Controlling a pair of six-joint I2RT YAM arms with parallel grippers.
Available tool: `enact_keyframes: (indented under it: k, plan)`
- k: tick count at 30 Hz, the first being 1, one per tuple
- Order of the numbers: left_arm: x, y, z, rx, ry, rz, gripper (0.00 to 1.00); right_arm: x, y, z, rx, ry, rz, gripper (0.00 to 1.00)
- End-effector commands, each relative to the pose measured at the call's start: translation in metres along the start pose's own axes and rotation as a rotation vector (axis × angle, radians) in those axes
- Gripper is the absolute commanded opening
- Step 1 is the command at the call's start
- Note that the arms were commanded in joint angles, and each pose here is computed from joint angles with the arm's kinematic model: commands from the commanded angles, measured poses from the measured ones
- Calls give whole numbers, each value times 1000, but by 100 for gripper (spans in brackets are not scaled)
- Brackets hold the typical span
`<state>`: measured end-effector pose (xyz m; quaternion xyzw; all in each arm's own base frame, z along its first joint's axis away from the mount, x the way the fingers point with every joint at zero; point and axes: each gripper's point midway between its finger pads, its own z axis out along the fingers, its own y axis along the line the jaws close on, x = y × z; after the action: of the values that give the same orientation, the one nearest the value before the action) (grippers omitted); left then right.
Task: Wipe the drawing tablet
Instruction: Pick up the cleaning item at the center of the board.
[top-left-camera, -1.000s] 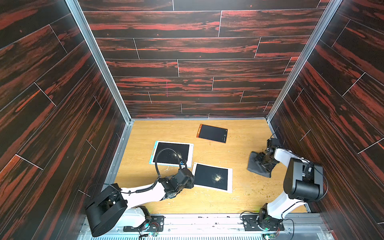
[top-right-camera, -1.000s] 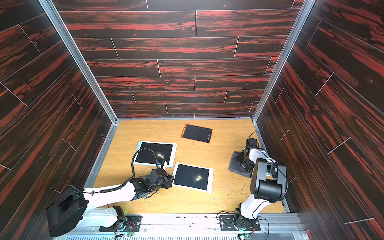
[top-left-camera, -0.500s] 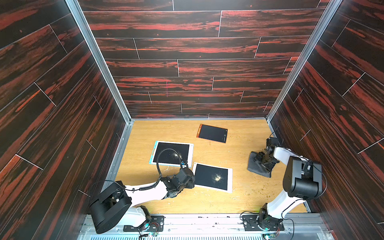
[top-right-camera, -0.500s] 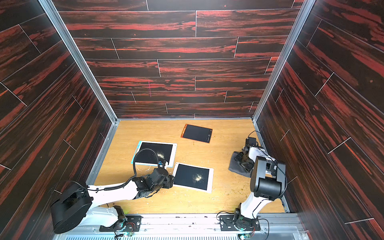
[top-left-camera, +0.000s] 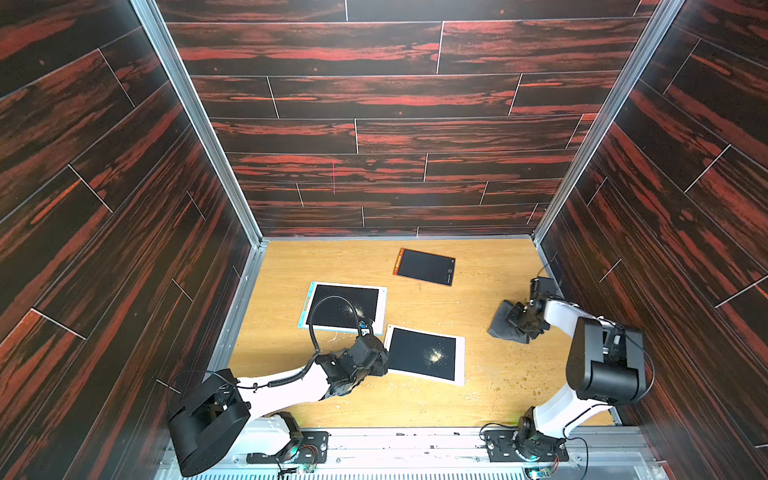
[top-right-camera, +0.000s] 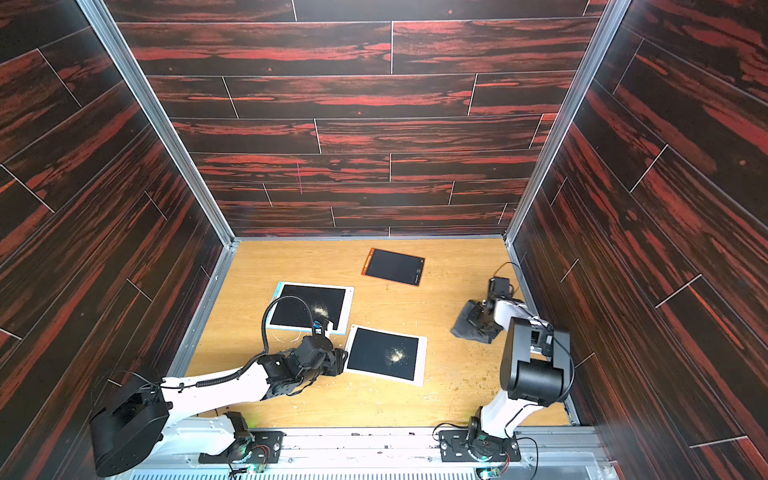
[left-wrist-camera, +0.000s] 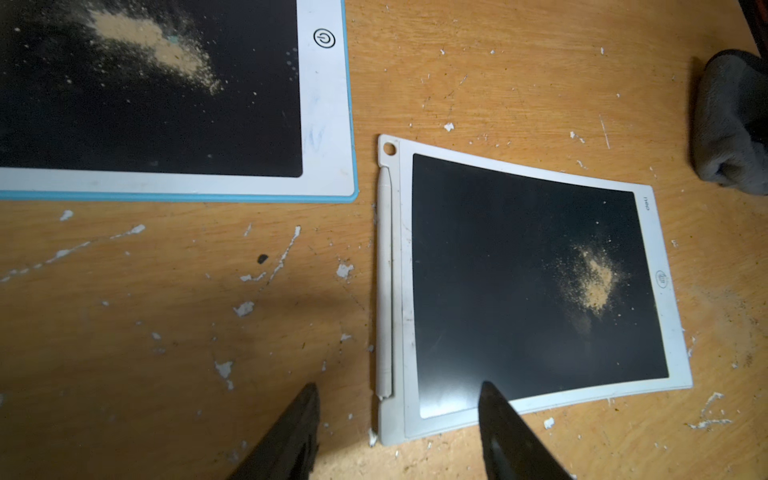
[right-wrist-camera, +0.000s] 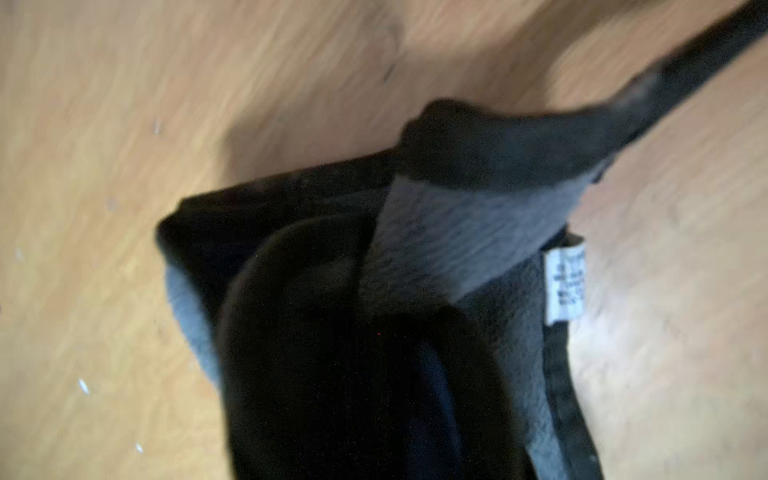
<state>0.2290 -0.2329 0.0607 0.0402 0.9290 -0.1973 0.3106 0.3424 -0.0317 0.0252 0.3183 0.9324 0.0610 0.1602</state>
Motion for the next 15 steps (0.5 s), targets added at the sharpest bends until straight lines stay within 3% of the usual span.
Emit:
enact_keyframes:
  k: [1, 6, 10, 15]
  plan:
    - [-6, 1, -6, -11, -11, -16, 62, 10, 10, -26, 79, -62, -135, 0]
    - [-14, -3, -7, -17, -12, -5, 62, 30, 68, -74, 36, -205, -379, 0]
    - [-15, 2, -5, -43, -4, -2, 63, 65, 101, -92, -63, -181, -516, 0]
    - [-10, 9, 3, -10, 22, -88, 63, 117, 132, -112, -131, -127, -706, 0]
